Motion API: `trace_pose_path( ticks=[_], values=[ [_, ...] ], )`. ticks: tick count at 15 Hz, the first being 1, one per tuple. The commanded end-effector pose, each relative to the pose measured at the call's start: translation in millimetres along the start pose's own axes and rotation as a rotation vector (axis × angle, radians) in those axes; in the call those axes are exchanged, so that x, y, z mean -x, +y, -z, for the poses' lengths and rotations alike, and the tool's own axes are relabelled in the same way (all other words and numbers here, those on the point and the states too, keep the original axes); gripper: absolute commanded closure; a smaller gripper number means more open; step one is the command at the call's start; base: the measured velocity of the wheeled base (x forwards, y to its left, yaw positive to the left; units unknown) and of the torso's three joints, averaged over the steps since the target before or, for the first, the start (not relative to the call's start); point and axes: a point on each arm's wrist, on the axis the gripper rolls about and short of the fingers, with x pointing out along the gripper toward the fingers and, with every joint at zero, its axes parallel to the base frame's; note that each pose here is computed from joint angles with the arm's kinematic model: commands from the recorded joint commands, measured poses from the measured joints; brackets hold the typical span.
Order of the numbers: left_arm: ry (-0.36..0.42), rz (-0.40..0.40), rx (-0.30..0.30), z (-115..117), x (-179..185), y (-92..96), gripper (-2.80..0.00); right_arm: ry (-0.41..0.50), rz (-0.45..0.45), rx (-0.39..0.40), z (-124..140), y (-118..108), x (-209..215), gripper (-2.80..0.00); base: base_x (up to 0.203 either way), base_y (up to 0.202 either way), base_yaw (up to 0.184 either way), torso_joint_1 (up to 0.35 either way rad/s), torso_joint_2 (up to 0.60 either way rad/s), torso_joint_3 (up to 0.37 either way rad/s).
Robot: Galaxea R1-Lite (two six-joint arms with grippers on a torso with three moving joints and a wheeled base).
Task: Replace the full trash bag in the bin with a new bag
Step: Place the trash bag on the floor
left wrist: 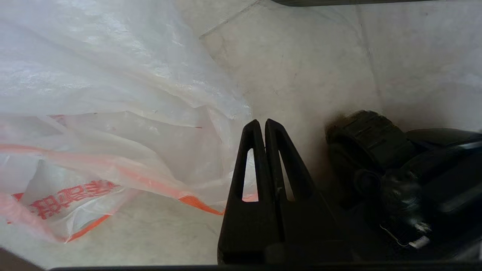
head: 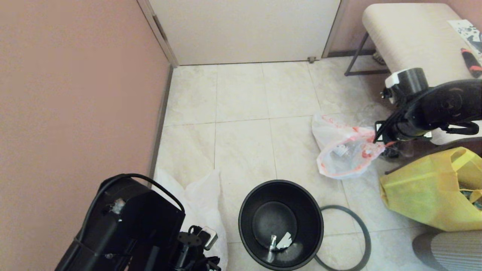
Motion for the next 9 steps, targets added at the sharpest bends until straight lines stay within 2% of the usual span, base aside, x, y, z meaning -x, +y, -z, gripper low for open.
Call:
trace_pose_path(
  ticks=[1, 4, 6, 7, 8, 9],
  values=[
    [-0.011, -0.002, 0.003, -1.2, -1.3, 0.8, 0.00, 0.052, 0.018, -0.002, 3.2, 10.6, -21.3, -2.80, 0.000, 0.000, 0.000, 0.000, 0.00, 0.000],
    [-0.009, -0.001, 0.002, -0.8, -1.5, 0.4, 0.00, 0.037, 0.028, -0.054, -6.3, 20.3, -43.1, -2.80, 0.000, 0.000, 0.000, 0.000, 0.00, 0.000],
    [-0.008, -0.001, 0.002, -0.6, -1.6, 0.4, 0.00, 0.070, 0.043, -0.066, -3.9, 19.6, -38.9, -2.80, 0.000, 0.000, 0.000, 0.000, 0.00, 0.000],
    [-0.008, -0.001, 0.002, -0.4, -1.7, 0.4, 0.00, 0.079, 0.047, -0.111, -4.6, 15.5, -28.5, -2.80, 0.000, 0.000, 0.000, 0.000, 0.00, 0.000],
    [-0.006, -0.003, 0.002, 0.0, -2.3, 0.5, 0.00, 0.080, 0.026, -0.155, -7.6, 9.7, -11.5, -2.80, 0.000, 0.000, 0.000, 0.000, 0.00, 0.000],
    [-0.006, -0.003, 0.002, 0.0, -2.3, 0.5, 0.00, 0.083, -0.058, -0.198, -12.3, 4.2, 5.8, -2.80, 0.000, 0.000, 0.000, 0.000, 0.00, 0.000]
  ],
)
